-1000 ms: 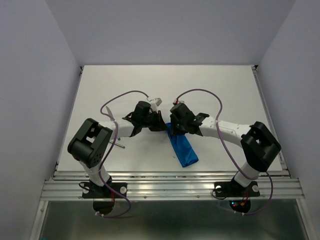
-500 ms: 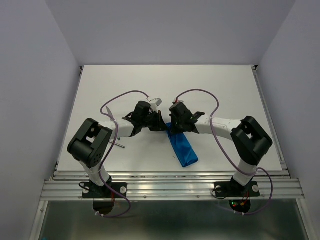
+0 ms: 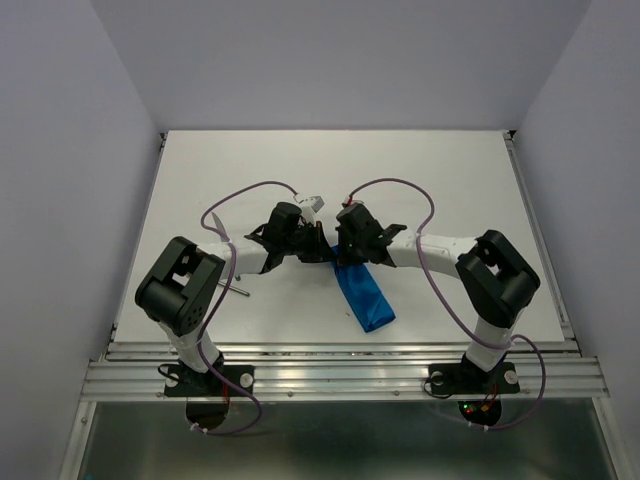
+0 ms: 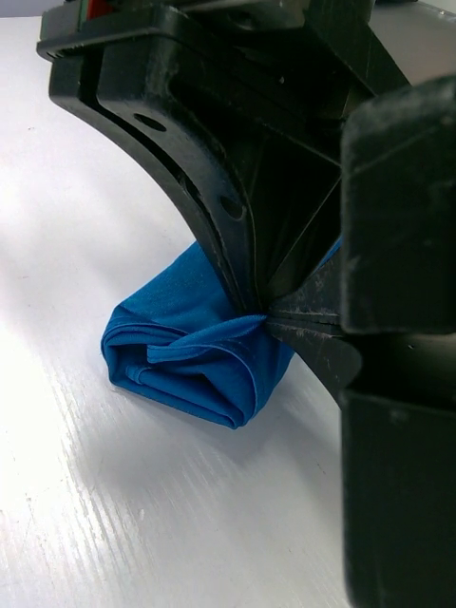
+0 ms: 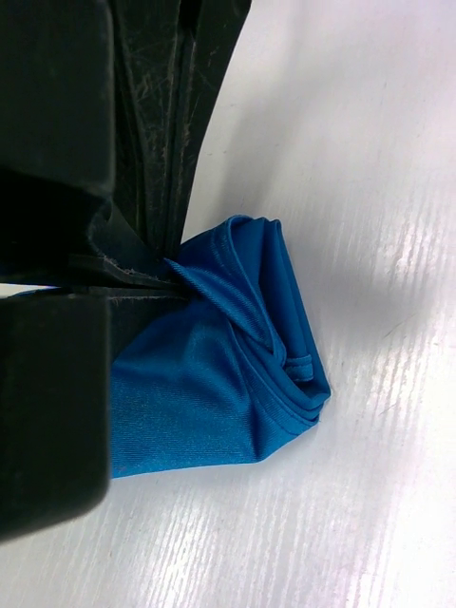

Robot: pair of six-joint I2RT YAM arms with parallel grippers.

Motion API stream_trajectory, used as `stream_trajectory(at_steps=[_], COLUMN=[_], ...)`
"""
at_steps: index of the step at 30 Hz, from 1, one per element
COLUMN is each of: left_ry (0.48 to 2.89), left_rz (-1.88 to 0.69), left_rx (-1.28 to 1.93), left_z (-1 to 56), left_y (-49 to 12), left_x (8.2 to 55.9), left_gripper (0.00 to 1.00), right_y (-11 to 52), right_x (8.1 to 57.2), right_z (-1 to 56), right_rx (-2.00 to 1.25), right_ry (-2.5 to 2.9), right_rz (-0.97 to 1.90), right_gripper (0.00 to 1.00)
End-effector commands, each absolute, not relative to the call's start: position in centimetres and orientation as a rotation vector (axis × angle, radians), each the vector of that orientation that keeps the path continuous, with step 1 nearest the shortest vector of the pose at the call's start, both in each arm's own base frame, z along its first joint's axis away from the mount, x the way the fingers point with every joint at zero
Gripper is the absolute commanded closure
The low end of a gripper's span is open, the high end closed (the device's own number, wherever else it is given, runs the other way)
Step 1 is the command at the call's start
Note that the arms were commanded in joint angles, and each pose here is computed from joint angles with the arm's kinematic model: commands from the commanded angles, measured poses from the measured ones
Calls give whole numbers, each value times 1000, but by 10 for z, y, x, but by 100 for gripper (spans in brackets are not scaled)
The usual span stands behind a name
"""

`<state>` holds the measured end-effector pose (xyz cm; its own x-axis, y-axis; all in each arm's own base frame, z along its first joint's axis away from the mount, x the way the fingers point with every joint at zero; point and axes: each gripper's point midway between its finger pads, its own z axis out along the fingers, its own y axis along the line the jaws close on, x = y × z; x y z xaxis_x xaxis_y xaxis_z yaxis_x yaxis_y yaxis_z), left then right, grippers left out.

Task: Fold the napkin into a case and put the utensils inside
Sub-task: Grasp the top corner of the smaller rectangle folded napkin from the folded napkin.

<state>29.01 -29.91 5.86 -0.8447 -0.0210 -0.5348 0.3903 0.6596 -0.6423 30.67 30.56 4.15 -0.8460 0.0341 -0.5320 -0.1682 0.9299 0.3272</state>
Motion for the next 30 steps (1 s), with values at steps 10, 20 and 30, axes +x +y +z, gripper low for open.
stream_trajectory(at_steps=[10,20,30], left_ry=[2307,2315,2328], left_rz=[-1115,-1113,-1092], left_rx=[326,330,339], left_z=[78,76,71], left_y=[-302,-303,-301], left_x=[292,292,297], left_gripper=[100,100,100], right_y=[337,314,294], right_x=[327,319,333], right_z=[73,125,95], right_rx=[-126,-69,48], right_ry=[2400,2292,2347], right_rz=[683,762,703], right_gripper=[89,67,93])
